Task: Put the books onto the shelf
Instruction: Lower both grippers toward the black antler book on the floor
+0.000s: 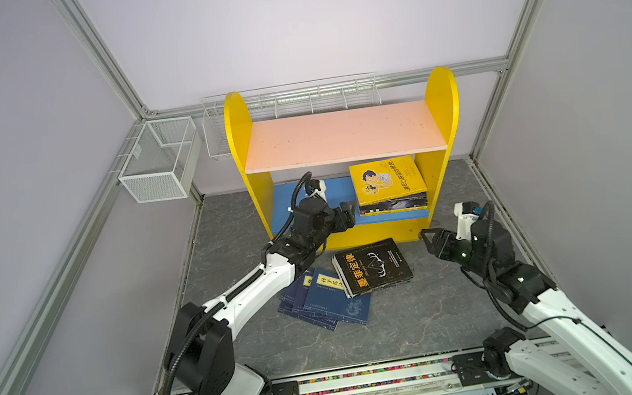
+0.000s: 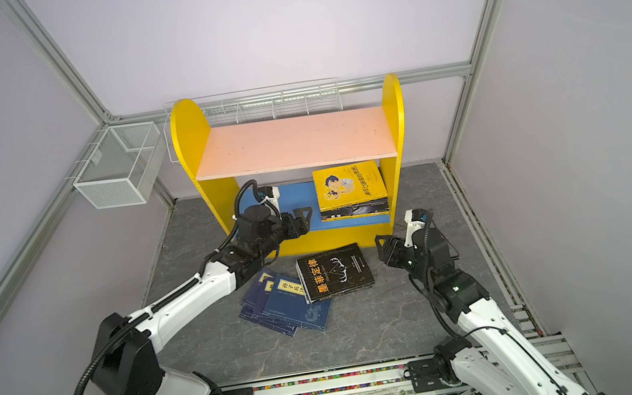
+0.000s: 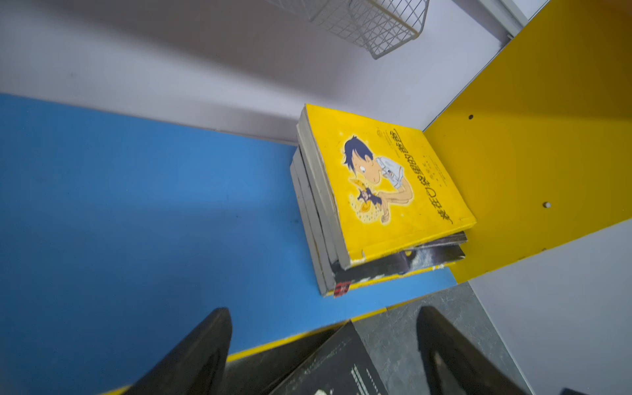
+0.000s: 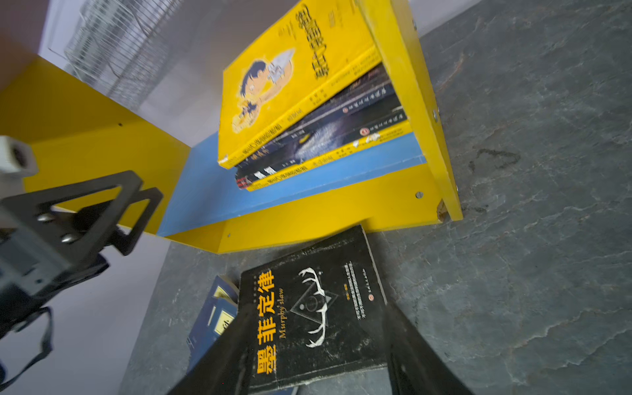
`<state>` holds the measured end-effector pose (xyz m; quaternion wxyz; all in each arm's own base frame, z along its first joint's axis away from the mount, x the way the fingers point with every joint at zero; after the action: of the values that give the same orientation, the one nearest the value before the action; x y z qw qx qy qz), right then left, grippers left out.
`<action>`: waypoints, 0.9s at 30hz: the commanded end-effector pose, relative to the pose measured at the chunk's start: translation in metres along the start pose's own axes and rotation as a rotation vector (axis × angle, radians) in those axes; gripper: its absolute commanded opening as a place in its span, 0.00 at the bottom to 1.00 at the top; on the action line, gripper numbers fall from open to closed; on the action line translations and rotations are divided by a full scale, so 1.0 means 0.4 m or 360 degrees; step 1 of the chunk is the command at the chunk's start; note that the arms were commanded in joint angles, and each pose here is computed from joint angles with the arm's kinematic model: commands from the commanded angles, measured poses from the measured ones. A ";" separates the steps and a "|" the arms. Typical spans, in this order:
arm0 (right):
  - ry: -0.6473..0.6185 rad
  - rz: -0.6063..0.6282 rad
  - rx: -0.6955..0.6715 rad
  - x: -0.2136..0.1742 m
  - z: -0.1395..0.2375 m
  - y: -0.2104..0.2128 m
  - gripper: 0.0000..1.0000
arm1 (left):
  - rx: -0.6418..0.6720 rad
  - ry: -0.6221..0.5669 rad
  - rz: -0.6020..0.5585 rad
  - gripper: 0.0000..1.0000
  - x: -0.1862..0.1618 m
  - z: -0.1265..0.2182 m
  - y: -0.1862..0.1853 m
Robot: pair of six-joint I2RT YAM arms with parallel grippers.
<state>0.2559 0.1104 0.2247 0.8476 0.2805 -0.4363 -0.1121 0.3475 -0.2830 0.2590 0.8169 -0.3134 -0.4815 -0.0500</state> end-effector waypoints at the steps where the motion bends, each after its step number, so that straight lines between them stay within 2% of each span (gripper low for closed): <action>1: 0.0223 0.0057 -0.0026 -0.085 -0.038 -0.025 0.66 | 0.0149 0.0159 0.0053 0.85 -0.114 0.018 0.080; 6: 0.0547 0.0110 -0.0085 -0.194 -0.102 -0.064 0.70 | 0.0238 0.0311 0.0074 0.85 -0.226 0.048 0.145; 11: 0.0796 0.0100 -0.0107 -0.271 -0.156 -0.091 0.70 | 0.0280 0.0381 0.0081 0.85 -0.278 0.034 0.174; 21: 0.0913 -0.0009 -0.0146 -0.326 -0.217 -0.125 0.68 | 0.0329 0.0468 0.0063 0.82 -0.324 -0.008 0.197; 27: 0.0931 -0.0051 -0.0134 -0.332 -0.232 -0.137 0.67 | 0.0323 0.0523 0.0072 0.73 -0.354 -0.021 0.203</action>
<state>0.2536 0.1566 0.0633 0.9508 0.2565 -0.1653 -0.0544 0.3036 -0.2449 0.0954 0.9190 -0.2142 -0.3295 -0.0327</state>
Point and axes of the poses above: each gripper's point midway between its finger pads, its own z axis back along the fingers, its own y axis along the line the jaws close on, x = y × z, the point moved 3 cm from there along z, back along the fingers
